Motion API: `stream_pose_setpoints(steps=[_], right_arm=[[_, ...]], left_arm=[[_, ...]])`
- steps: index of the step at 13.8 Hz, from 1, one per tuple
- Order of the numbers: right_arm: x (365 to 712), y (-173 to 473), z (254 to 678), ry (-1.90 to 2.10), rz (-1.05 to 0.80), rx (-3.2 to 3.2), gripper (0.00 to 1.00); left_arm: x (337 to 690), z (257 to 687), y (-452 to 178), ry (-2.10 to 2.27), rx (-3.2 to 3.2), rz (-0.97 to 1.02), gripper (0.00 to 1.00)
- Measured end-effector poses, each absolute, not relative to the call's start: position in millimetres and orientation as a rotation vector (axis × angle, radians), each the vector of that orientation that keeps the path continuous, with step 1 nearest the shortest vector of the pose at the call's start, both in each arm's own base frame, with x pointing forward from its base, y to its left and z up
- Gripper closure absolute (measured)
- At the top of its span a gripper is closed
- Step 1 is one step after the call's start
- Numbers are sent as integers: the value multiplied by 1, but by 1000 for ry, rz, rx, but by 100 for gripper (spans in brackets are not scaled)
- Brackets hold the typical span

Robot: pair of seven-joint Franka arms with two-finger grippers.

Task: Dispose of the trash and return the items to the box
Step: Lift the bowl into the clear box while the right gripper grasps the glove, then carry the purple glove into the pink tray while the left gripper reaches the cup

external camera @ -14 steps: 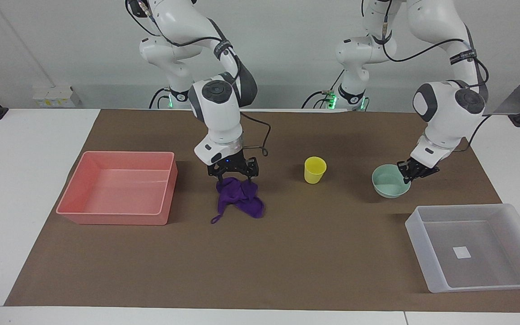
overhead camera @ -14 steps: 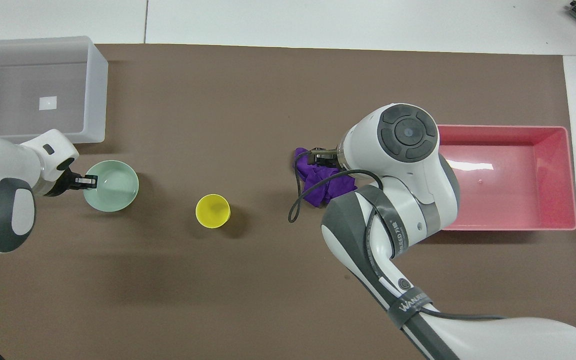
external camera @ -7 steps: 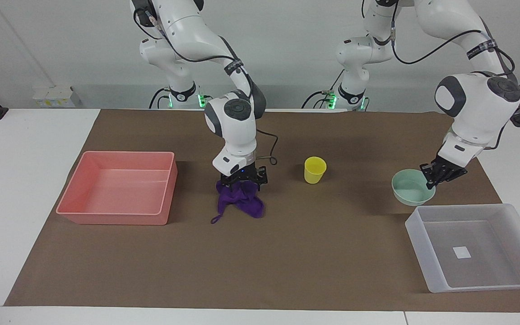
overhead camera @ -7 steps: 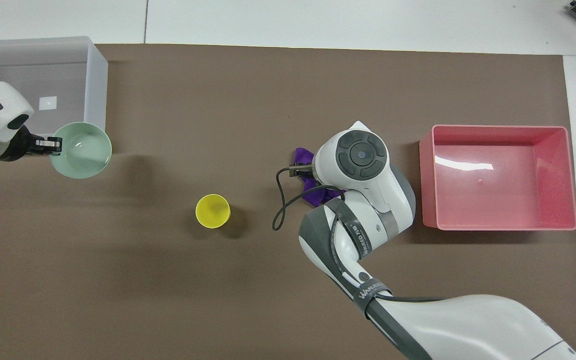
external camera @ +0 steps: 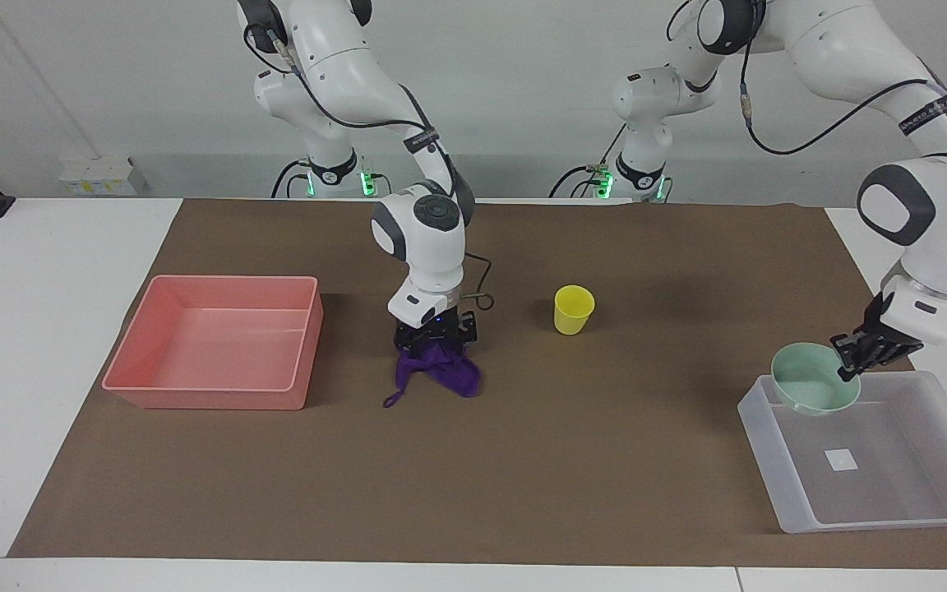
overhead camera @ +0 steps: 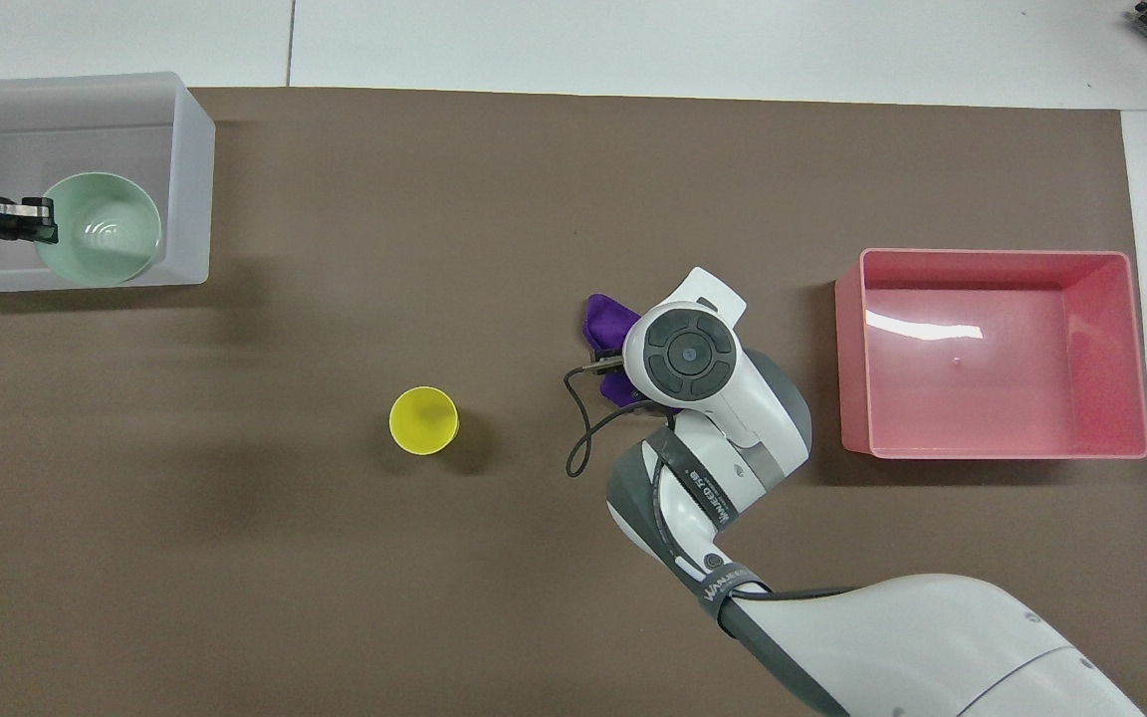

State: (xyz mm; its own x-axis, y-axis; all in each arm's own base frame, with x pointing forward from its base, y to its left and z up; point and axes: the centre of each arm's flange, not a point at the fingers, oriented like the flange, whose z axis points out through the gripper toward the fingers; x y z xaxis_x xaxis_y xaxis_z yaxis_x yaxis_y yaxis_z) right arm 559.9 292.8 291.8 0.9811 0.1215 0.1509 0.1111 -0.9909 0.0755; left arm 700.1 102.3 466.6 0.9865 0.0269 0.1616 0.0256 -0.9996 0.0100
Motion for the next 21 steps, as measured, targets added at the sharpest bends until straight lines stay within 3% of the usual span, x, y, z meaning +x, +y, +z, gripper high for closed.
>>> stream_pose_setpoints(steps=[1, 2, 7, 14, 21], right_arm=[[559, 293, 291, 181, 238, 3060, 7], [559, 293, 291, 181, 238, 3060, 23], [560, 293, 296, 88, 254, 3071, 78], [565, 297, 308, -90, 295, 3089, 84], [556, 293, 405, -222, 342, 3106, 84]], left_arm=[[713, 460, 113, 60, 3119, 255, 96], [726, 449, 124, 79, 3115, 256, 96], [753, 399, 157, 137, 3105, 235, 96], [759, 376, 159, 142, 3104, 270, 96], [758, 342, 178, 186, 3105, 376, 96]])
